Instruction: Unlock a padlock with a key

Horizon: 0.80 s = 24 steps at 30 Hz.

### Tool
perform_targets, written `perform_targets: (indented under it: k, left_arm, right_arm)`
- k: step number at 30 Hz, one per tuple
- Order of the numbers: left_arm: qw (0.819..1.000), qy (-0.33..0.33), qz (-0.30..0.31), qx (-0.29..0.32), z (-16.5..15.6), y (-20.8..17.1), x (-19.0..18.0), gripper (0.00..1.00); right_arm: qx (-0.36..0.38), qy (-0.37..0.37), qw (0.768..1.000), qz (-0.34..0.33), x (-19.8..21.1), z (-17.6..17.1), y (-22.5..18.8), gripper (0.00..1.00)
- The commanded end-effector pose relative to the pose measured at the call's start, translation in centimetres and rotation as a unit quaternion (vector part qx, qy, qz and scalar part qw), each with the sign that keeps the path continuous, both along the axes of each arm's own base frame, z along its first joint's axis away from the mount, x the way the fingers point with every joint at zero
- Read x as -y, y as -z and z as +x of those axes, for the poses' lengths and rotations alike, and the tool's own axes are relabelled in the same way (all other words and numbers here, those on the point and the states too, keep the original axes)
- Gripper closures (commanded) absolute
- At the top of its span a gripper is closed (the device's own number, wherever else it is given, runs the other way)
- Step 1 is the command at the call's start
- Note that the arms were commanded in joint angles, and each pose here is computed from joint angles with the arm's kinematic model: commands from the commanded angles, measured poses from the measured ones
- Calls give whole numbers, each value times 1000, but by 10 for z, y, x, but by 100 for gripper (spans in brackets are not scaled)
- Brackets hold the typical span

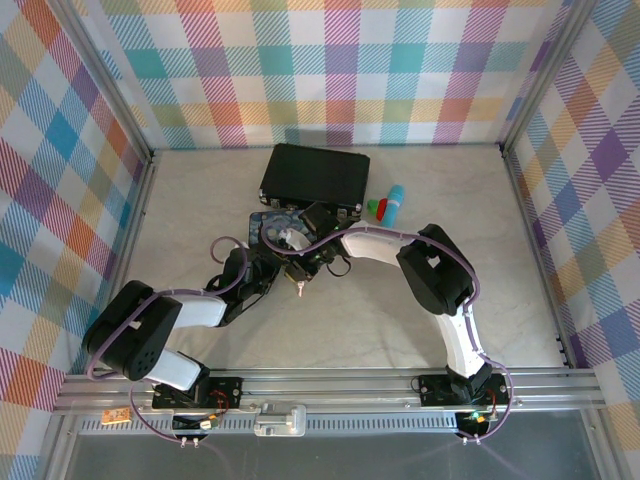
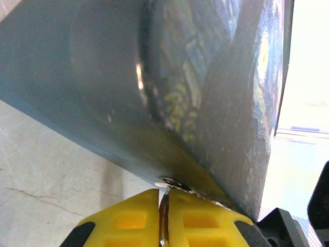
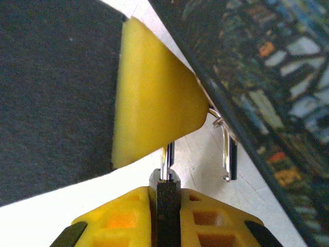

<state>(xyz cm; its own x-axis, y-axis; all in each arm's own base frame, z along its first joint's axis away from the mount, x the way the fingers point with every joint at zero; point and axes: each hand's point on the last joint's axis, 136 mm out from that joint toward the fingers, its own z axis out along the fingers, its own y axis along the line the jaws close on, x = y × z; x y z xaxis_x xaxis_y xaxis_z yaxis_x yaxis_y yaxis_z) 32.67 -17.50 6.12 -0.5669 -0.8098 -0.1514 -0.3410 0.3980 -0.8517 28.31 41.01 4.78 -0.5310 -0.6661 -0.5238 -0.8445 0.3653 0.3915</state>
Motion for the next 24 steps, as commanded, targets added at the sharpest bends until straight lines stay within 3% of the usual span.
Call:
perform_targets:
  k: [1, 4, 11, 24]
  left_arm:
    - [1000, 4, -10, 2, 4, 0, 7, 93]
    - [1000, 8, -15, -1, 4, 3, 9, 91]
    - [1000, 9, -17, -9, 2, 9, 10, 74]
    - [1000, 15, -19, -15, 4, 15, 14, 82]
  right_arm:
    - [-11, -4, 1000, 14, 0, -6, -6, 97]
    - [-10, -4, 1000, 15, 0, -5, -6, 97]
    - [-18, -8, 999, 32, -5, -7, -13, 98]
    - [-34, -18, 998, 52, -9, -13, -22, 99]
